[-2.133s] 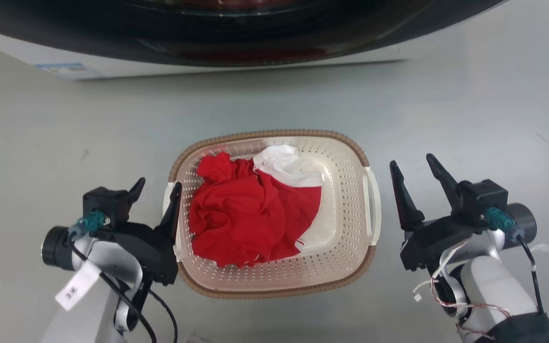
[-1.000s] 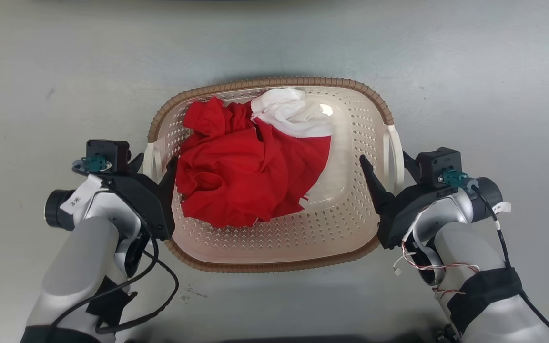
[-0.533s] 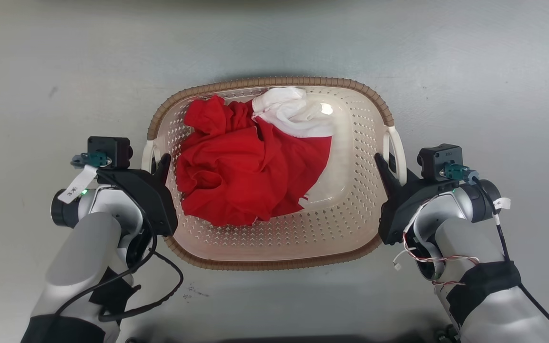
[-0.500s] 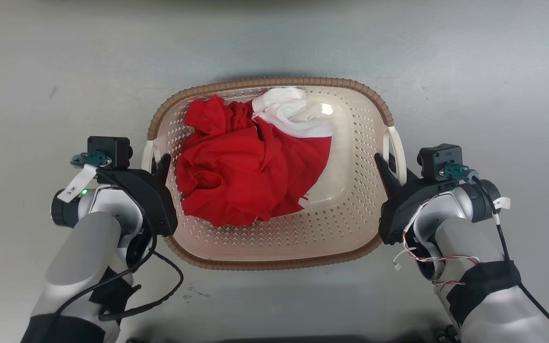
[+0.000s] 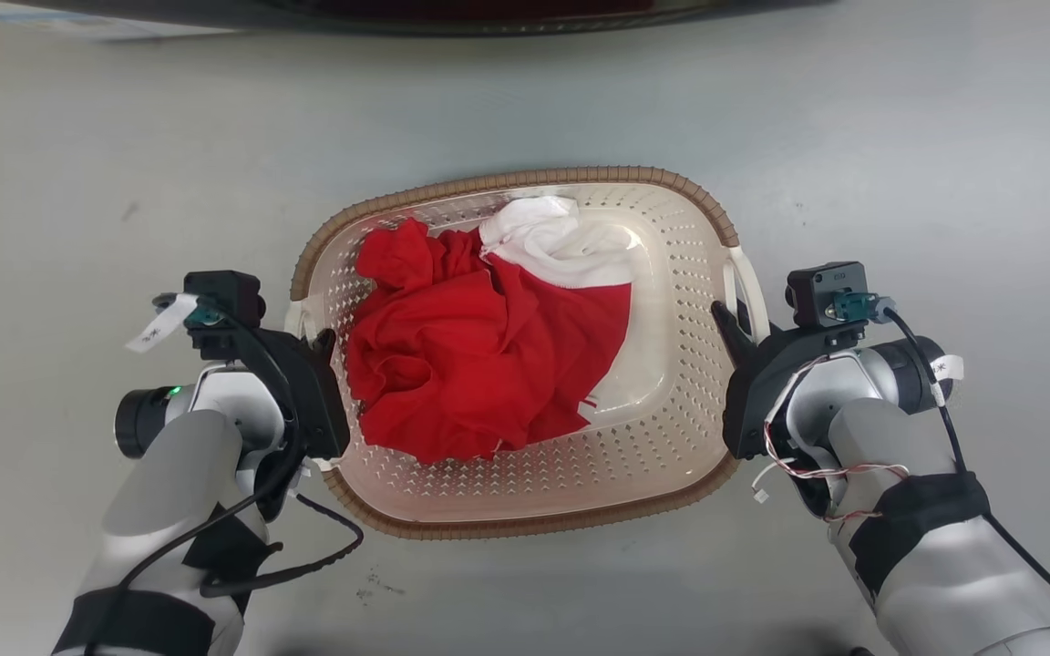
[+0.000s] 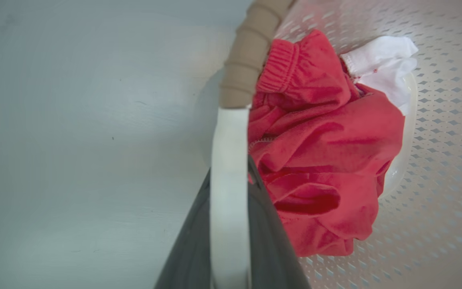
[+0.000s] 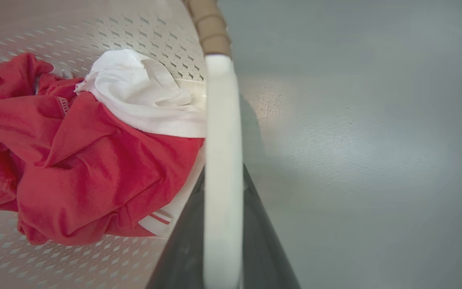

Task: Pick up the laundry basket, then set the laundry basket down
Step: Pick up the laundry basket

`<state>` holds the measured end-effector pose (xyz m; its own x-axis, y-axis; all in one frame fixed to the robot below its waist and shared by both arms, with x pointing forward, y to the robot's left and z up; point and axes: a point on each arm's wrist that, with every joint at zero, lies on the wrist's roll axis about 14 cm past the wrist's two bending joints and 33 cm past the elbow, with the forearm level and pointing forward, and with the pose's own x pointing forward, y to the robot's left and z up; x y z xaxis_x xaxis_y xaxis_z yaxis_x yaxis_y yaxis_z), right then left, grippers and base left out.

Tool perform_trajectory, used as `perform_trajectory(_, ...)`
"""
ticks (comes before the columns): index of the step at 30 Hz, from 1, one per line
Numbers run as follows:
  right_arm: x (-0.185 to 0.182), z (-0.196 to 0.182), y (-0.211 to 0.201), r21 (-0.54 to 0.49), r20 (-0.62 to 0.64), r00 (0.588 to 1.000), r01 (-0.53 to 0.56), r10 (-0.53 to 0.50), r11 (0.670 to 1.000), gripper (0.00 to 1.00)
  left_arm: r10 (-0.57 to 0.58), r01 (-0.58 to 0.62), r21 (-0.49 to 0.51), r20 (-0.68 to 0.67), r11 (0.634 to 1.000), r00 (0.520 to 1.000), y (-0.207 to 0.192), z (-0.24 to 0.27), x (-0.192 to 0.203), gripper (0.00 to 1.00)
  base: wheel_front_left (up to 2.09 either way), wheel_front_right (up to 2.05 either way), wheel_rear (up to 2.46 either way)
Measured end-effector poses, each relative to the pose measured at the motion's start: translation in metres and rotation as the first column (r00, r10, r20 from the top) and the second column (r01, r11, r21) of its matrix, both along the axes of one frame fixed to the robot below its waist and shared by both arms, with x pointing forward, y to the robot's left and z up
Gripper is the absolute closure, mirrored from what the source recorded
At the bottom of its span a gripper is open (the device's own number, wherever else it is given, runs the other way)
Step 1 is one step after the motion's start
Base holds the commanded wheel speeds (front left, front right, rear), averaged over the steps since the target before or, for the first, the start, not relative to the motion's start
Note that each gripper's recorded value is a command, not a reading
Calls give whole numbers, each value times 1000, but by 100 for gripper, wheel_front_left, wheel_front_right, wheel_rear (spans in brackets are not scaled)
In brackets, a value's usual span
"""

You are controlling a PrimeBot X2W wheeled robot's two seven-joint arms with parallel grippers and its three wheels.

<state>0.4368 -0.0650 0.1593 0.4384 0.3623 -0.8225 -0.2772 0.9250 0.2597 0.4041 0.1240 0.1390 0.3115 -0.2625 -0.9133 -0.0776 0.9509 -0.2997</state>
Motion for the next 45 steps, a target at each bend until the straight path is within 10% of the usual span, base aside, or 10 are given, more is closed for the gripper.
perform_trajectory(45, -44, 140, -19, -17, -112, 992, 51, -52, 999, 100, -16, 15, -94, -12, 995, 1000, -21, 154, -20, 100, 0, 0, 0)
